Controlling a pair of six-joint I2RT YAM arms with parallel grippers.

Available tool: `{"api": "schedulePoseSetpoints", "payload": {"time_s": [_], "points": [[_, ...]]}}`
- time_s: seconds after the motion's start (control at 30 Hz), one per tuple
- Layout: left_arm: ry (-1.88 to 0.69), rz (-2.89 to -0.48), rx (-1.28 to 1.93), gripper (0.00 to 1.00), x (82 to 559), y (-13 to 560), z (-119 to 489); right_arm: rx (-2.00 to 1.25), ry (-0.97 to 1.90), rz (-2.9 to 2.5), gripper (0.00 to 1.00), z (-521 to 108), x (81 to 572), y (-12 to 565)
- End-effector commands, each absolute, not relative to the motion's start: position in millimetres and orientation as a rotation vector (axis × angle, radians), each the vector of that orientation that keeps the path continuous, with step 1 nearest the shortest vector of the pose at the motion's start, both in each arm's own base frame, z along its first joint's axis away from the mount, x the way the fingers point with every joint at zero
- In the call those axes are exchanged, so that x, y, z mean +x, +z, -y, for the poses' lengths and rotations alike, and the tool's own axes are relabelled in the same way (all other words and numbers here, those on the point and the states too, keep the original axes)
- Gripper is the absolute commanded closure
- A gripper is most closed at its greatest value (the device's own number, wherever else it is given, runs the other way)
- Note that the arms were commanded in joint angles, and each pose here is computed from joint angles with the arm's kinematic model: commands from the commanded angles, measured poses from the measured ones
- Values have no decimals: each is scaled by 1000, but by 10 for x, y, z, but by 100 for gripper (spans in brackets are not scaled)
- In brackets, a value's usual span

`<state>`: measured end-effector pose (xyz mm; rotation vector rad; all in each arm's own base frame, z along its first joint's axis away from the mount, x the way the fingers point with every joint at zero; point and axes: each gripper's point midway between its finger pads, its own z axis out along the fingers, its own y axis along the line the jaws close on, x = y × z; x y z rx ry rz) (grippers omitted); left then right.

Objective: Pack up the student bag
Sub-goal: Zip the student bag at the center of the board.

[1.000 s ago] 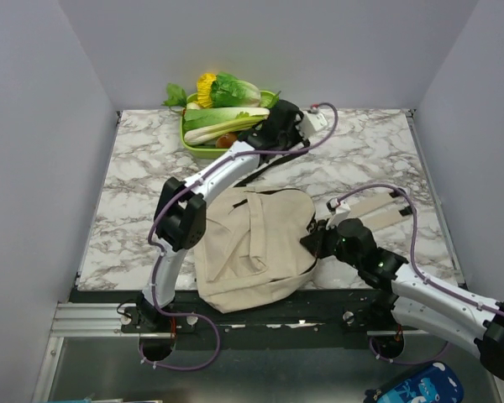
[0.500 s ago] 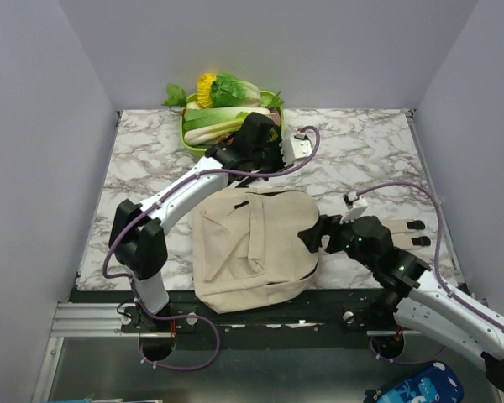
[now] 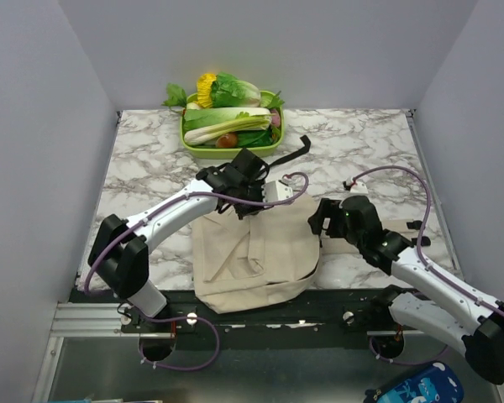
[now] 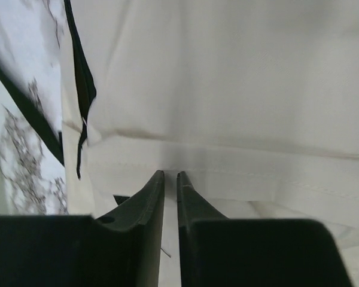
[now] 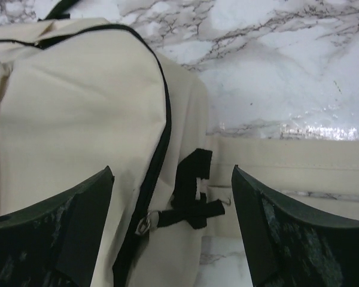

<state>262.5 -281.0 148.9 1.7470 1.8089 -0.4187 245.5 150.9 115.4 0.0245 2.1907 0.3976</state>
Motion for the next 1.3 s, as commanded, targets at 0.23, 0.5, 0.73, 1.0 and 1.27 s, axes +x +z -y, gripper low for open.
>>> {"api": "schedulePoseSetpoints", "payload": {"time_s": [0.23, 0.5, 0.73, 1.0, 1.27], "points": [[-183, -2133, 1845, 90, 2806, 629, 2210, -130, 755, -2020, 54, -2000, 2887, 1373], [-52, -1982, 1912, 100, 3579, 429, 2968, -157, 808, -2054, 99, -1945, 2601, 1306], [-30, -1700, 1787, 100, 4400, 1090, 4106, -59, 720, -2072, 99, -1547, 2170, 1432], [-186, -1669, 1585, 84, 4050, 1861, 4161, -159, 842, -2178, 86, -1695, 1894, 1415], [-375, -1624, 1567, 30, 3354, 2547, 3318, -311, 1044, -2211, 84, -2134, 1963, 1520]]}}
